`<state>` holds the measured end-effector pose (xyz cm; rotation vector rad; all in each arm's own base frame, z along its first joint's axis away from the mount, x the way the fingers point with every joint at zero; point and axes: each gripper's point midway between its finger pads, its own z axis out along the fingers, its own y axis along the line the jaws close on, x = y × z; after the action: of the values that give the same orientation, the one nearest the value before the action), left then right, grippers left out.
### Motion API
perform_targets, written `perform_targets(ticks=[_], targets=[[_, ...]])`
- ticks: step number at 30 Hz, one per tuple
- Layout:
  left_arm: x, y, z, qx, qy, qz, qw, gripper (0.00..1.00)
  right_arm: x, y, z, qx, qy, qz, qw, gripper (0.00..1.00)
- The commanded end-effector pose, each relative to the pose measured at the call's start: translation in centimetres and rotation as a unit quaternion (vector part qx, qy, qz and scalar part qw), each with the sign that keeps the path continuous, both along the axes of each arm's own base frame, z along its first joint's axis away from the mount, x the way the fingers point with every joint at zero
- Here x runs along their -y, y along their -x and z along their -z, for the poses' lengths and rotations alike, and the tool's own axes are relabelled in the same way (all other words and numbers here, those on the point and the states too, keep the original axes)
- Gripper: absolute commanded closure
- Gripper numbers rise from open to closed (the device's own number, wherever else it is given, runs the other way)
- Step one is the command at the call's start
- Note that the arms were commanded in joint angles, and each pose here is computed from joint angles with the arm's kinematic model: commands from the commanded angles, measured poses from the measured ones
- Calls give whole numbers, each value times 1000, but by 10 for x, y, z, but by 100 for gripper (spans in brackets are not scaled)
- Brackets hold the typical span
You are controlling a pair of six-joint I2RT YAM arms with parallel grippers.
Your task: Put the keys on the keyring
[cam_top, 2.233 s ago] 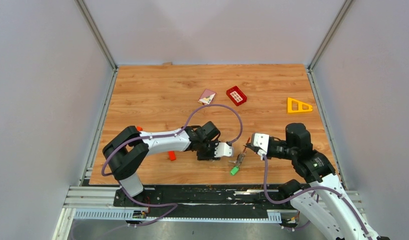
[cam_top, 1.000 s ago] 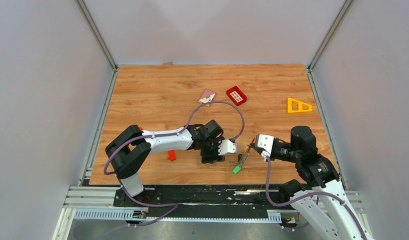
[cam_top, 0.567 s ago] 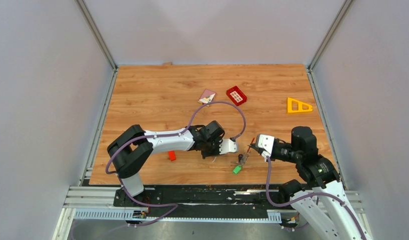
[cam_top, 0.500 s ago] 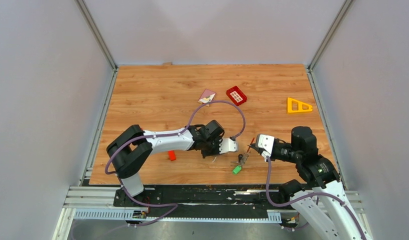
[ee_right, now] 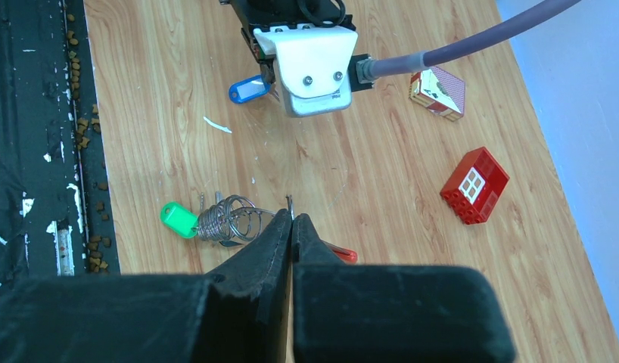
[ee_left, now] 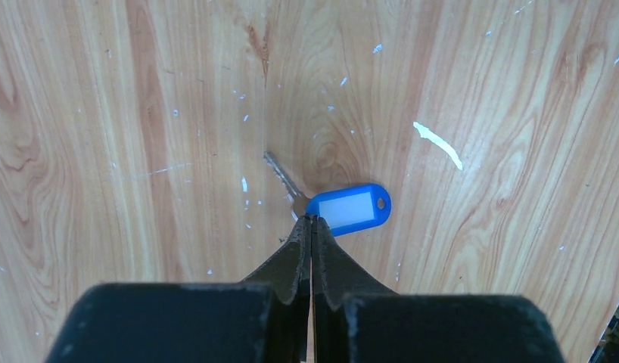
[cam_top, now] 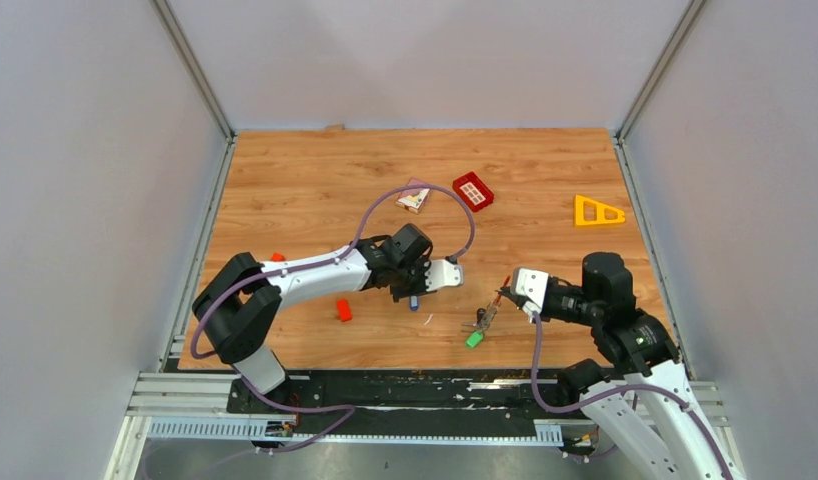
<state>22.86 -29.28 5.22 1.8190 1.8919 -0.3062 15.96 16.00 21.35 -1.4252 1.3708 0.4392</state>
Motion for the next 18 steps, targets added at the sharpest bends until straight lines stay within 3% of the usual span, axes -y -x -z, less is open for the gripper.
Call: perform_targets(ticks=[1, 12, 18], targets=[[-6, 4, 6, 1, -17, 23, 1000, 100, -3, -4, -15, 28, -9, -7, 1000, 100], [-17, 9, 30, -24, -49, 31, 998, 84, -3, -5, -12, 24, -7, -7, 1000, 100], [-26, 8, 22, -16, -43, 26, 999, 67, -3, -5, -11, 24, -7, -7, 1000, 100]])
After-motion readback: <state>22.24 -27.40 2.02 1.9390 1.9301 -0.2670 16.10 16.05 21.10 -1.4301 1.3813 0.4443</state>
